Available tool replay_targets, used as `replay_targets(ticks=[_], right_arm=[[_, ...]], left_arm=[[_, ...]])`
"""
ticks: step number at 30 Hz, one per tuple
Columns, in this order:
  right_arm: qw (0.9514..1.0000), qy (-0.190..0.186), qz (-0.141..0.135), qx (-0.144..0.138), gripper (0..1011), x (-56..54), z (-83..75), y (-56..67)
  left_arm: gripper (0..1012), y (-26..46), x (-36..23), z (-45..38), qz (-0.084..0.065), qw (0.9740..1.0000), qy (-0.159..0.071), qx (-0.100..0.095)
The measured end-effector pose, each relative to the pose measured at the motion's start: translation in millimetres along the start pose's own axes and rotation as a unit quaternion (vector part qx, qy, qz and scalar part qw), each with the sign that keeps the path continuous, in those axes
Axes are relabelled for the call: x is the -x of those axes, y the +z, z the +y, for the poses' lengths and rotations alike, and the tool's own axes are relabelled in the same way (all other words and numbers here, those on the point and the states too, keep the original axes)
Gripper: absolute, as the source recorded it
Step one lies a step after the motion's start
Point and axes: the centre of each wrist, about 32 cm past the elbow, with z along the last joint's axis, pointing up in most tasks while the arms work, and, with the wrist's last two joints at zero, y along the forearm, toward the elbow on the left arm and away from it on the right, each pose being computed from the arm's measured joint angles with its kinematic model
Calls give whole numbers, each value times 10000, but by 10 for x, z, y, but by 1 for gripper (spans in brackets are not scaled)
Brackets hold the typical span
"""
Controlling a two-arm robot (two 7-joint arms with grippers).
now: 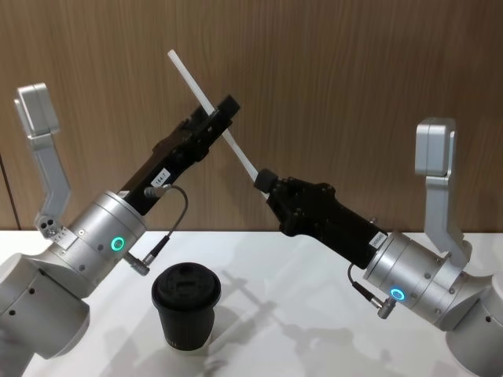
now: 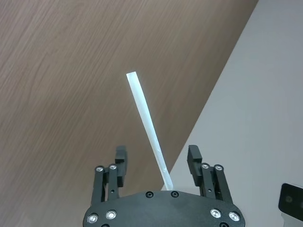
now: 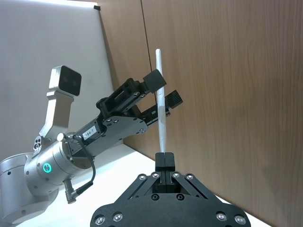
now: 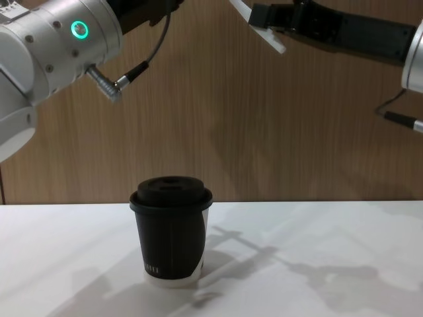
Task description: Pick up the straw with one hand, pass it to the other hand, and insert it into the cup.
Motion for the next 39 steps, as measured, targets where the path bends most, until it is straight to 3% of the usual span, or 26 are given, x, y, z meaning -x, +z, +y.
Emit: replay_targets(ticks=[23, 39], right_arm=[[10000, 0, 0, 0, 0, 0, 0, 0], [10000, 1, -1, -1, 0, 0, 1, 0]], left_arm=[[103, 23, -14, -19, -49, 10000, 4, 9], [6, 40, -19, 17, -89, 9999, 88, 22]])
